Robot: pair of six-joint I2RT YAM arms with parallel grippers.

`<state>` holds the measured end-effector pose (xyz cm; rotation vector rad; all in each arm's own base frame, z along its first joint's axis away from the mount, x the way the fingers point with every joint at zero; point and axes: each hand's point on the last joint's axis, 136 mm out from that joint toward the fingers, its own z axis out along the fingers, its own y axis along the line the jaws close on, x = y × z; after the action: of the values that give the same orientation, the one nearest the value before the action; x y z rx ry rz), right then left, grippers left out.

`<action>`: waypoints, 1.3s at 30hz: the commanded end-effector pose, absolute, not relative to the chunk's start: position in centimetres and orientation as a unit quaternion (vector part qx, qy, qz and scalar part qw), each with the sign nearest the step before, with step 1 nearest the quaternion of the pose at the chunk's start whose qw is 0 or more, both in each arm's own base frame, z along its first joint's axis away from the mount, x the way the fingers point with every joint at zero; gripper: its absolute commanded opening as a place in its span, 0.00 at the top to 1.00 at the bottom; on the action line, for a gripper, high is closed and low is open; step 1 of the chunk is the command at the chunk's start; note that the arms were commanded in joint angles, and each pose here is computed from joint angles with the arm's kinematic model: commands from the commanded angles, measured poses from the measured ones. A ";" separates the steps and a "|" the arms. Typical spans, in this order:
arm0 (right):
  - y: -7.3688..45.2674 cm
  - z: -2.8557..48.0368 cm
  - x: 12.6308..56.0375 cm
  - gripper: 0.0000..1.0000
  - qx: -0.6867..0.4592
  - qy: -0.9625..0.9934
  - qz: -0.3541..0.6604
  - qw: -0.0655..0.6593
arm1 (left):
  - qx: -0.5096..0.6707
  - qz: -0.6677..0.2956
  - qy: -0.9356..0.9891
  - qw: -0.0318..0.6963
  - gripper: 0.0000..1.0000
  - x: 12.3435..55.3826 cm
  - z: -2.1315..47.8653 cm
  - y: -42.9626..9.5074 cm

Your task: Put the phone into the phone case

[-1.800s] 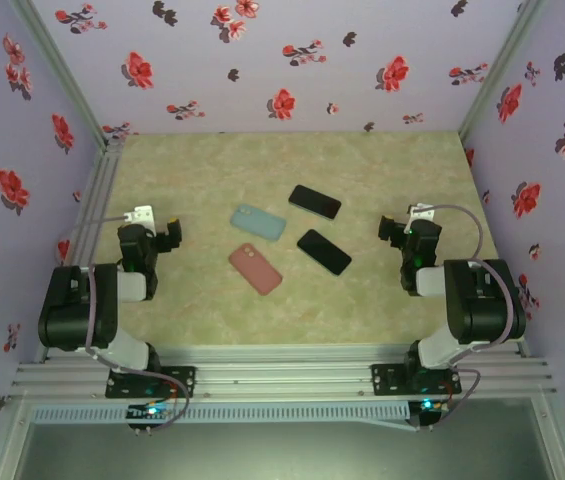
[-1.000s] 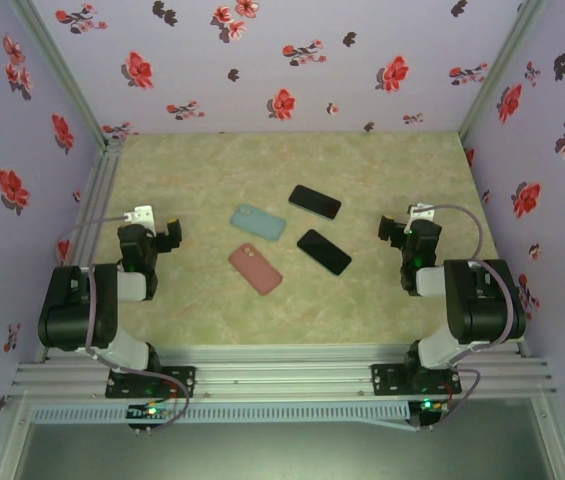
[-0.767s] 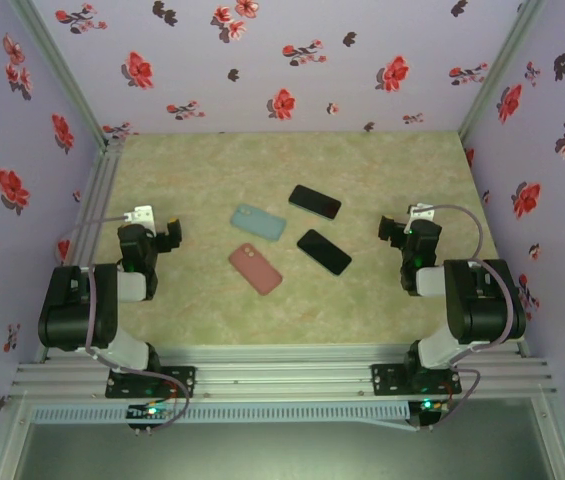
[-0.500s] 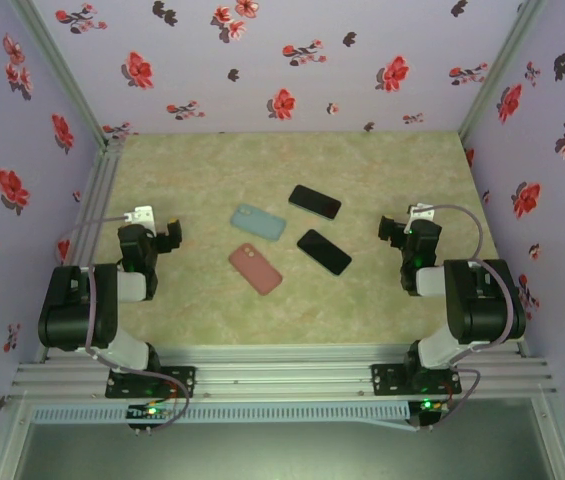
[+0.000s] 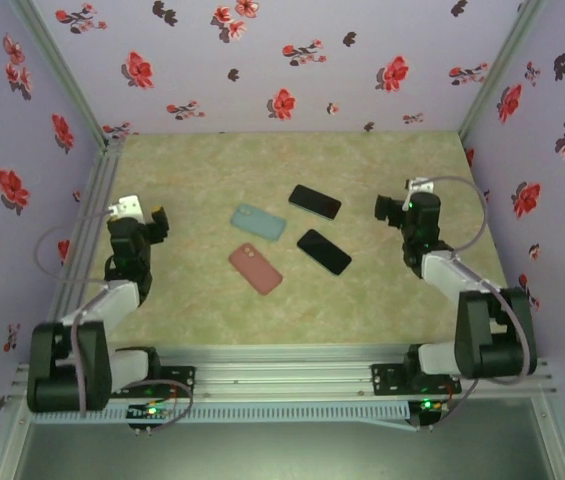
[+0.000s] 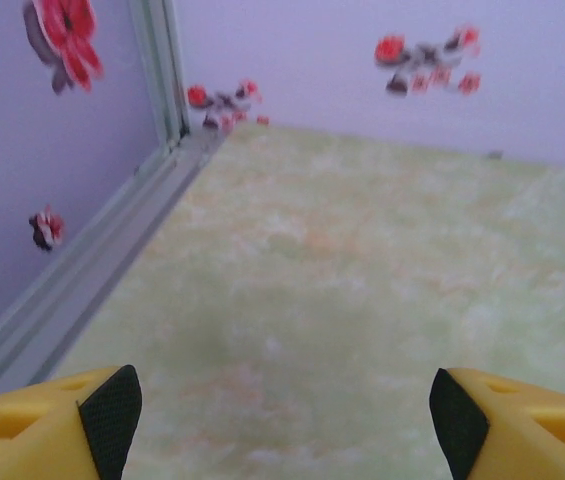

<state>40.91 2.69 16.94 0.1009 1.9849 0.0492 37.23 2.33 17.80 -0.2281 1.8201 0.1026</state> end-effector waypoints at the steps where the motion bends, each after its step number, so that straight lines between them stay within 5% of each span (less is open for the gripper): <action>1: 6.5 15.0 37.8 0.04 0.008 0.887 0.055 0.459 | -0.124 0.021 0.833 0.538 0.20 35.7 16.5 0.3; 13: 15.9 13.4 32.6 0.02 -0.104 0.916 0.158 0.354 | 0.001 -0.156 0.908 0.389 0.26 33.6 15.9 -15.1; 39: 21.6 4.6 33.7 0.07 -0.209 0.948 0.125 0.204 | 0.032 -0.168 0.918 0.356 0.27 31.5 13.6 -16.5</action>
<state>33.94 21.11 4.71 -0.5265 2.6319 0.3452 32.11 -16.35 14.61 0.0577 2.3428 -0.4335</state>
